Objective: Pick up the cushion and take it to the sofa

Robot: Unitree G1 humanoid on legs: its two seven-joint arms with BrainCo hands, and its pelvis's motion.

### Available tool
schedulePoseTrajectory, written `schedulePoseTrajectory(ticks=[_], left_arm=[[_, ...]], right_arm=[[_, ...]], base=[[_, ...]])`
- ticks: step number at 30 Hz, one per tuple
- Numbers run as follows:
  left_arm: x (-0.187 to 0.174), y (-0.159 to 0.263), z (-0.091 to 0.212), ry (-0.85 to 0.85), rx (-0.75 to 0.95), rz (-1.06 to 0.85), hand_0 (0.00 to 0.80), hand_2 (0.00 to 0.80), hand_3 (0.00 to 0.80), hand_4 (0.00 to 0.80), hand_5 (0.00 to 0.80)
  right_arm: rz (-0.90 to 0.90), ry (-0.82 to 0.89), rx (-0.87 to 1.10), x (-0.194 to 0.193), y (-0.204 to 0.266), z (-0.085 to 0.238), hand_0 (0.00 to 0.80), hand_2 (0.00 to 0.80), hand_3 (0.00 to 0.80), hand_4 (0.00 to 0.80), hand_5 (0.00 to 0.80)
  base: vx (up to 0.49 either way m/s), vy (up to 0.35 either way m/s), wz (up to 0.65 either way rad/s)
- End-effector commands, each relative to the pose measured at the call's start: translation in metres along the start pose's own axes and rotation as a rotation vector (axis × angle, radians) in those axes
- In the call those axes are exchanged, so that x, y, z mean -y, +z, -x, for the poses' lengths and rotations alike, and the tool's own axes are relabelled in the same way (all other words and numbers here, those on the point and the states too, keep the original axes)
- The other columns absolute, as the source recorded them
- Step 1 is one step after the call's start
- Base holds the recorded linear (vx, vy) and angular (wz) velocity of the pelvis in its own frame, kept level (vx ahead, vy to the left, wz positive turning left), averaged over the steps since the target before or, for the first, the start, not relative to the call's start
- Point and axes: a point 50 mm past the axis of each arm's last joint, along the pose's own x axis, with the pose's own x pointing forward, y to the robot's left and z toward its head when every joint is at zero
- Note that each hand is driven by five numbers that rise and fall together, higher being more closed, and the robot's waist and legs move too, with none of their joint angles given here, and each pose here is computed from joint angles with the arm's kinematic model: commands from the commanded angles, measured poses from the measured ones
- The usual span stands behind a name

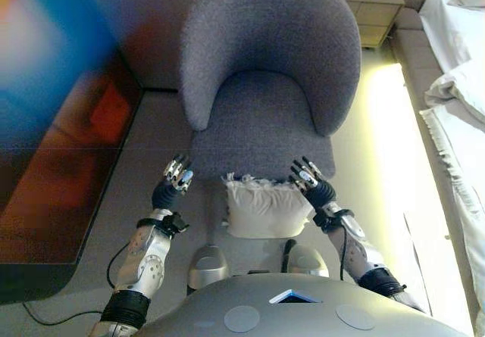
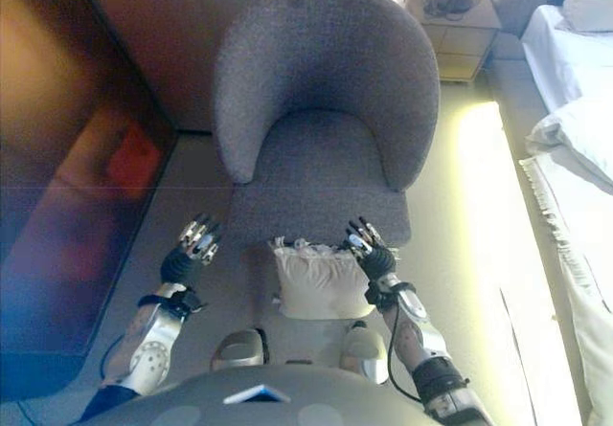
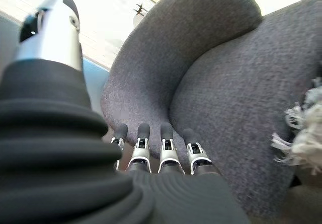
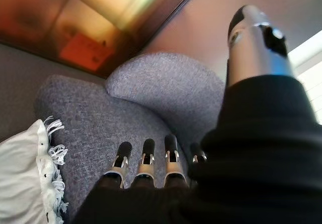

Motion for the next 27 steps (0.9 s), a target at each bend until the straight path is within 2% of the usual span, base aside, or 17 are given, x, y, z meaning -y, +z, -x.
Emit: schedulePoseTrajectory(ticks=[1,11,16,20,22,24,27], left_arm=[[0.005,0.030,-0.004,-0.062,0.132,-0.026,0.000,0.000,0.000,0.000,0.000],[-0.003,0.038,-0.015,0.008,0.127,-0.190,0.000,0.000,0.000,0.000,0.000],[-0.010,0.046,-0.016,0.082,0.144,-0.334,0.000,0.000,0.000,0.000,0.000],[-0.008,0.048,-0.017,0.062,0.140,-0.344,0.000,0.000,0.000,0.000,0.000],[-0.001,0.048,-0.018,-0.031,0.114,-0.230,0.000,0.000,0.000,0.000,0.000],[0.010,0.043,-0.020,-0.154,0.075,-0.011,0.000,0.000,0.000,0.000,0.000],[0.044,0.020,-0.022,-0.515,0.025,0.534,0.000,0.000,0.000,0.000,0.000]], right_arm=[[0.017,0.065,0.151,-0.013,0.028,-0.007,0.000,0.000,0.000,0.000,0.000],[0.055,-0.068,0.179,-0.009,0.030,-0.008,0.000,0.000,0.000,0.000,0.000],[0.159,-0.074,0.185,-0.013,0.033,-0.007,0.000,0.000,0.000,0.000,0.000],[0.292,-0.066,0.203,-0.012,0.049,-0.009,0.000,0.000,0.000,0.000,0.000],[0.272,-0.007,0.195,-0.015,0.055,-0.008,0.000,0.000,0.000,0.000,0.000],[0.118,0.104,0.181,-0.019,0.056,-0.008,0.000,0.000,0.000,0.000,0.000],[-0.460,0.520,0.161,-0.047,0.045,-0.012,0.000,0.000,0.000,0.000,0.000]], base=[[0.093,0.165,-0.32],[0.093,0.112,0.01],[0.069,-0.139,-0.15],[0.005,-0.144,-0.05],[0.009,-0.065,0.04],[0.016,-0.023,0.08],[0.035,-0.008,0.07]])
